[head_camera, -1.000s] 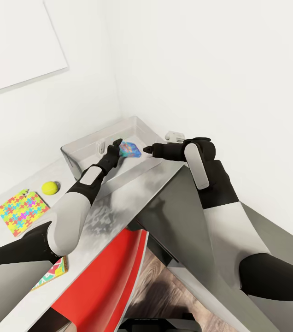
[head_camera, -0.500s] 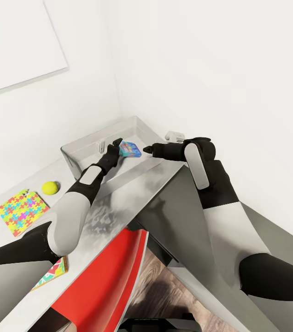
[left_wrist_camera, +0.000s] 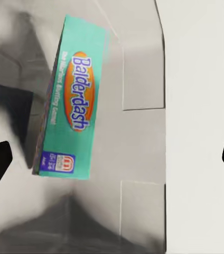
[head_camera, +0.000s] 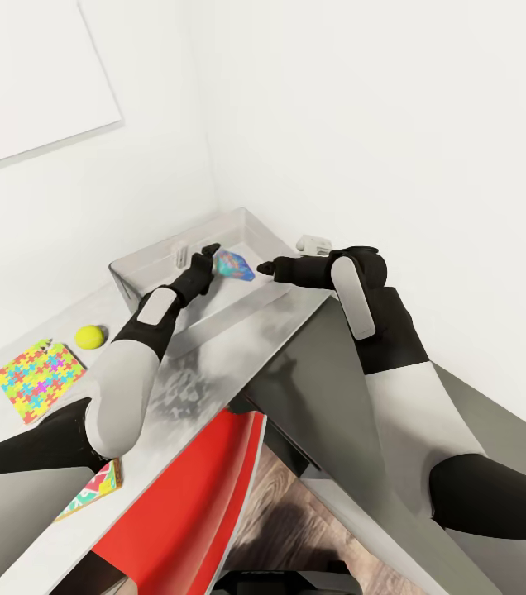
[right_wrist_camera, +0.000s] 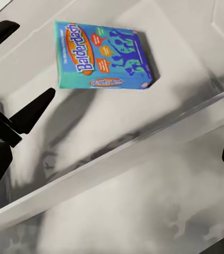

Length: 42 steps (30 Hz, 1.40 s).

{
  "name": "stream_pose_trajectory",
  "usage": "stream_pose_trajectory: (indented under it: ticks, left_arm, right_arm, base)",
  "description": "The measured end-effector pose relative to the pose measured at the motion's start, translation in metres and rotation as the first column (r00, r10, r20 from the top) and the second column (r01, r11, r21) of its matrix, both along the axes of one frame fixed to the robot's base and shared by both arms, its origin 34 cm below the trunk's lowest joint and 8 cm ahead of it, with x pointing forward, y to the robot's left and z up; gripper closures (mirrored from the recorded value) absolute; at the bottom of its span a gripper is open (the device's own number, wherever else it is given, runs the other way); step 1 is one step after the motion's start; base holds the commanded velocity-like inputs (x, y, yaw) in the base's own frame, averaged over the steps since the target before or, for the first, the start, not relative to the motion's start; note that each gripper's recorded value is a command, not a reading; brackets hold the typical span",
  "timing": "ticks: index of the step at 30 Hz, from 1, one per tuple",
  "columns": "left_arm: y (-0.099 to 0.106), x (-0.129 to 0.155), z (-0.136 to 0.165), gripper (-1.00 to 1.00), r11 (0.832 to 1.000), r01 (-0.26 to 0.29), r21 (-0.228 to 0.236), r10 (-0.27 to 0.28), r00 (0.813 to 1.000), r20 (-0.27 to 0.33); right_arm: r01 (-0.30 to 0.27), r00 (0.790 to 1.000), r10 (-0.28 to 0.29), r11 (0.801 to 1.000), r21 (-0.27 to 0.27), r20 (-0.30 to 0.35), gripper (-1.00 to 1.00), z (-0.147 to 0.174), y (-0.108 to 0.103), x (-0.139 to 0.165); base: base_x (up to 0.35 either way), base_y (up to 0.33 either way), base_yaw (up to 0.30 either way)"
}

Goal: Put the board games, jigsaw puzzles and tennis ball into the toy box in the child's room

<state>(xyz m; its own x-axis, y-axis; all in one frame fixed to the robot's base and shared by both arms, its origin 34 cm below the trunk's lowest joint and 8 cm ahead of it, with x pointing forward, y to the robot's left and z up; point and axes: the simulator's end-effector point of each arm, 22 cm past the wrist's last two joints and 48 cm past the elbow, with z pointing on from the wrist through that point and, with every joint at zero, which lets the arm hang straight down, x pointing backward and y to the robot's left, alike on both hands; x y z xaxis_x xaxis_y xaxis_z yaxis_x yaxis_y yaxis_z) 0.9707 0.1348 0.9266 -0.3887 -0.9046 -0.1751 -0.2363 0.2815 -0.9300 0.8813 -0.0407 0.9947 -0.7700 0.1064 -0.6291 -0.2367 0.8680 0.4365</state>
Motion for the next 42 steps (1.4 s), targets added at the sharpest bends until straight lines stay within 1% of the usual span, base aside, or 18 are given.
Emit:
stream_pose_trajectory:
  ticks: [8, 15, 17, 18, 22, 32, 37, 42]
  left_arm:
    - [-0.007, -0.002, -0.002, -1.0, 0.999, 0.031, 0.026, -0.031, 0.999, -0.011]
    - [-0.006, -0.003, -0.005, -1.0, 0.998, 0.033, 0.045, -0.032, 0.999, -0.03]
    - [-0.003, 0.0, 0.0, -1.0, 0.998, 0.03, 0.049, -0.029, 0.999, -0.021]
    - [-0.002, 0.003, 0.009, -1.0, 0.998, 0.034, 0.051, -0.033, 0.999, -0.006]
    - [-0.002, 0.005, 0.018, -1.0, 0.997, 0.057, 0.052, -0.057, 0.998, -0.002]
    - [-0.005, 0.003, 0.019, -1.0, 0.996, 0.078, 0.051, -0.077, 0.997, -0.017]
    - [-0.012, -0.002, 0.017, -1.0, 0.992, 0.121, 0.034, -0.12, 0.992, -0.034]
    - [-0.007, -0.003, 0.016, -1.0, 0.991, 0.132, 0.037, -0.13, 0.991, -0.04]
  right_arm:
    - [0.0, 1.0, 0.0, 1.0, 0.0, 0.0, -1.0, 0.0, 0.0, 0.0]
    - [0.0, 1.0, 0.0, 1.0, 0.0, 0.0, -1.0, 0.0, 0.0, 0.0]
    - [0.0, 1.0, 0.0, 1.0, 0.0, 0.0, -1.0, 0.0, 0.0, 0.0]
    - [0.0, 1.0, 0.0, 1.0, 0.0, 0.0, -1.0, 0.0, 0.0, 0.0]
    - [0.0, 1.0, 0.0, 1.0, -0.001, 0.0, -1.0, 0.0, 0.0, 0.0]
    - [0.003, 1.0, -0.003, 1.0, 0.0, 0.001, -1.0, 0.0, -0.001, 0.001]
    - [0.003, 1.0, -0.003, 1.0, 0.001, 0.0, -1.0, 0.0, -0.001, 0.001]
    - [0.004, 1.0, -0.004, 1.0, 0.002, 0.0, -1.0, 0.0, -0.001, 0.001]
  base:
    - [0.0, 0.0, 0.0]
    - [0.0, 0.0, 0.0]
    - [0.0, 0.0, 0.0]
    - [0.0, 0.0, 0.0]
    - [0.0, 0.0, 0.0]
    - [0.0, 0.0, 0.0]
    - [0.0, 0.0, 0.0]
    - [0.0, 0.0, 0.0]
